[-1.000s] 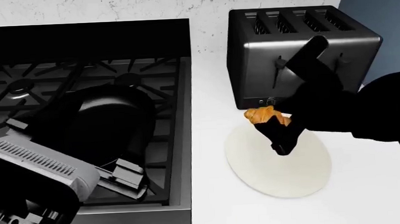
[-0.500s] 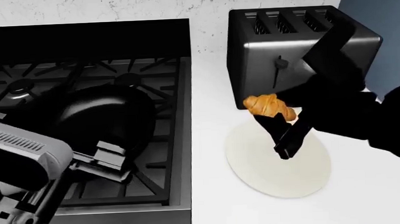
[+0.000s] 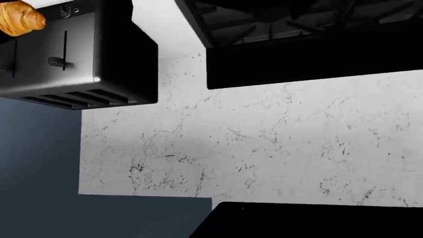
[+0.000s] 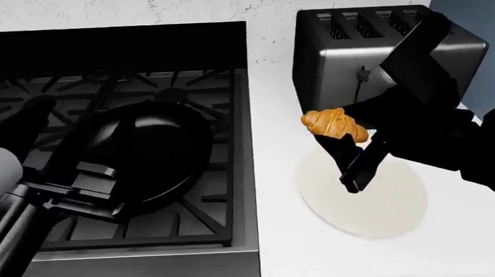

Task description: Pick the croissant and place it on the pan. Then turn on the stove to warm the croissant.

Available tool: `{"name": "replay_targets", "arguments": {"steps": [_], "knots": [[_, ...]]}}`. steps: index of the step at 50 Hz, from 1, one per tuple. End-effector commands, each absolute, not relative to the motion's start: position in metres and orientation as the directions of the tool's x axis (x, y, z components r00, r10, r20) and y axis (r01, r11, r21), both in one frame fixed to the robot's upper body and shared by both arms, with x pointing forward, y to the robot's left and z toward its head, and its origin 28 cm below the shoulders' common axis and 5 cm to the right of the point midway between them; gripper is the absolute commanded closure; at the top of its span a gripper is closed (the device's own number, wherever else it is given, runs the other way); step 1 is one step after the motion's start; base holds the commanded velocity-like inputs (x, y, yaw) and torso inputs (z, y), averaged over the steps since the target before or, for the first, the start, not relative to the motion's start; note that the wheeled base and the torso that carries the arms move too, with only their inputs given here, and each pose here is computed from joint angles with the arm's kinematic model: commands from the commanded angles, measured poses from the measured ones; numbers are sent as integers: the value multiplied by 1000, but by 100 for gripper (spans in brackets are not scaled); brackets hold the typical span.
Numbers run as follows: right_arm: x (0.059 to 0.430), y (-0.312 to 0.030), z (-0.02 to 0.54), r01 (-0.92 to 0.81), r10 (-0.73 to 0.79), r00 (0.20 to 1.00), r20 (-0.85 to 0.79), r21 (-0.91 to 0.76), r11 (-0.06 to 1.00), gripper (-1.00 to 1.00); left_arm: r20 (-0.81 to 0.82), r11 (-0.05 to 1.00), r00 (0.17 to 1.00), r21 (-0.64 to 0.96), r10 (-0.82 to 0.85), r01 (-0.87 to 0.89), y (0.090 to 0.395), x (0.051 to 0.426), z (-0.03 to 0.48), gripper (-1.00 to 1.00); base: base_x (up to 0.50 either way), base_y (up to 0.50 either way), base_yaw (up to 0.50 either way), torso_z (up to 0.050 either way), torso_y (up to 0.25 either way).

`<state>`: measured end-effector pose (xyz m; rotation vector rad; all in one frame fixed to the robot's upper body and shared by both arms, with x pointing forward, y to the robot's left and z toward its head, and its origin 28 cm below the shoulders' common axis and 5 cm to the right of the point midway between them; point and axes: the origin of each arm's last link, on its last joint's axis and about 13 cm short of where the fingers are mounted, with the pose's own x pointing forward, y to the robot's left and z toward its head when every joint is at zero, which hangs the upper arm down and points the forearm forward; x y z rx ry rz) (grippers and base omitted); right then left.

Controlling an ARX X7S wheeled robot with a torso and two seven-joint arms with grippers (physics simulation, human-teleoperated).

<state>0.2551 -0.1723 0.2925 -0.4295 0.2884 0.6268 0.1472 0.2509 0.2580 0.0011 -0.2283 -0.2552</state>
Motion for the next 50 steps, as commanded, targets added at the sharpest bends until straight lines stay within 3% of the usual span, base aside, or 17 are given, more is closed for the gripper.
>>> {"name": "replay_targets", "arguments": {"steps": [1, 17, 34, 50], "knots": [[253, -173, 293, -622, 503, 774, -385, -312, 718, 100, 219, 970, 946, 20, -240, 242, 253, 143, 264, -100, -168, 496, 0, 0, 0], [255, -172, 294, -627, 503, 770, -392, -325, 708, 100, 232, 968, 941, 28, -248, 249, 252, 145, 263, -100, -165, 498, 0, 0, 0], [265, -167, 300, -624, 501, 775, -385, -347, 700, 100, 336, 928, 871, 23, -358, 373, 250, 130, 273, -100, -115, 488, 0, 0, 0], [273, -167, 305, -558, 443, 823, -356, -363, 746, 100, 346, 911, 849, 47, -399, 409, 250, 142, 260, -100, 0, 53, 0, 0, 0]]}}
